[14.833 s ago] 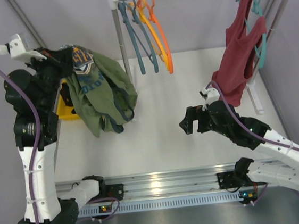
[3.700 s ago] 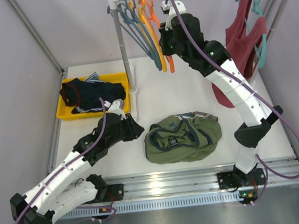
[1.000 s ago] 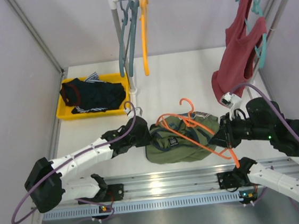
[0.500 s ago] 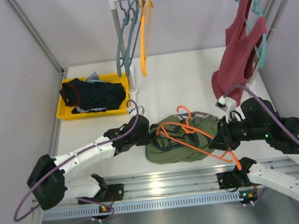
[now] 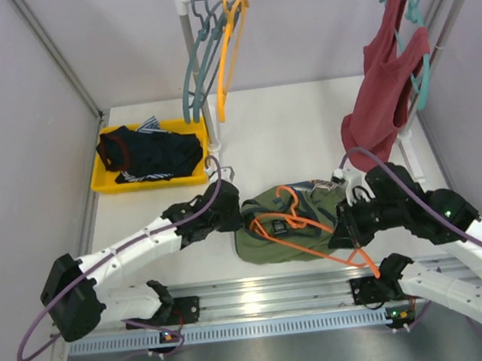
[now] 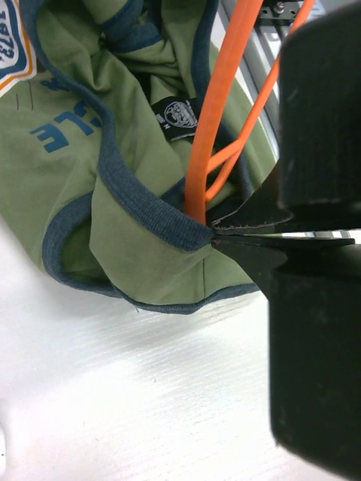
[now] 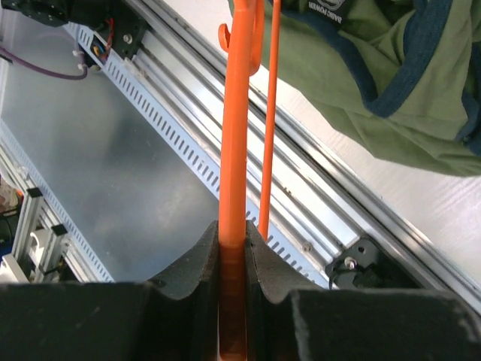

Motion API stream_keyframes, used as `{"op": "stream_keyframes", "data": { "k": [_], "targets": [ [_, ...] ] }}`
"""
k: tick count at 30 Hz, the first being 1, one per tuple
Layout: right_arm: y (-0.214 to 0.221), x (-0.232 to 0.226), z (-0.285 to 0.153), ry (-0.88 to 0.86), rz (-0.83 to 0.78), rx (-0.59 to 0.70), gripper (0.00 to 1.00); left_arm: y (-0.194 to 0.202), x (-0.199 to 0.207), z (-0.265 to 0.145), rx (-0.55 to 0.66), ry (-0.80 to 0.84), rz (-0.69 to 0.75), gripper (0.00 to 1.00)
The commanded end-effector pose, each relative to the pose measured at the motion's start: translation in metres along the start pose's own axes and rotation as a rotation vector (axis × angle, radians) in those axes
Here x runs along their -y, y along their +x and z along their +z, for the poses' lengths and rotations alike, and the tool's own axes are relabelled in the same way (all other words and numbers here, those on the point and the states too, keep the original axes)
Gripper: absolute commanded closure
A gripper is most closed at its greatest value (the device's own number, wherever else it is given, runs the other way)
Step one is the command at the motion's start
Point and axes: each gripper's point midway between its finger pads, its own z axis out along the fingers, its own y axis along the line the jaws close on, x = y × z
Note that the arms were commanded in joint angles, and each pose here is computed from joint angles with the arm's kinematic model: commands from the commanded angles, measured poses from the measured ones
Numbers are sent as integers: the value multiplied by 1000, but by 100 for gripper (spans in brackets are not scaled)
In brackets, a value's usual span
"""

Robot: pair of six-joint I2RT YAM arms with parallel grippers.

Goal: Place the tank top on the hanger

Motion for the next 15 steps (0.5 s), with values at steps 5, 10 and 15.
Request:
{"op": "stream_keyframes", "data": {
  "k": [5, 10, 15],
  "targets": [
    [-29, -16, 23, -132, -57, 107, 100, -10, 20, -30, 7, 104, 55, 100],
    [-36, -19, 35, -184, -78, 134, 100, -6, 26, -36, -11, 133, 97, 100],
    [-36, -22, 47, -242, -90, 137, 100, -11, 30, -43, 14, 125, 111, 100]
  ]
}}
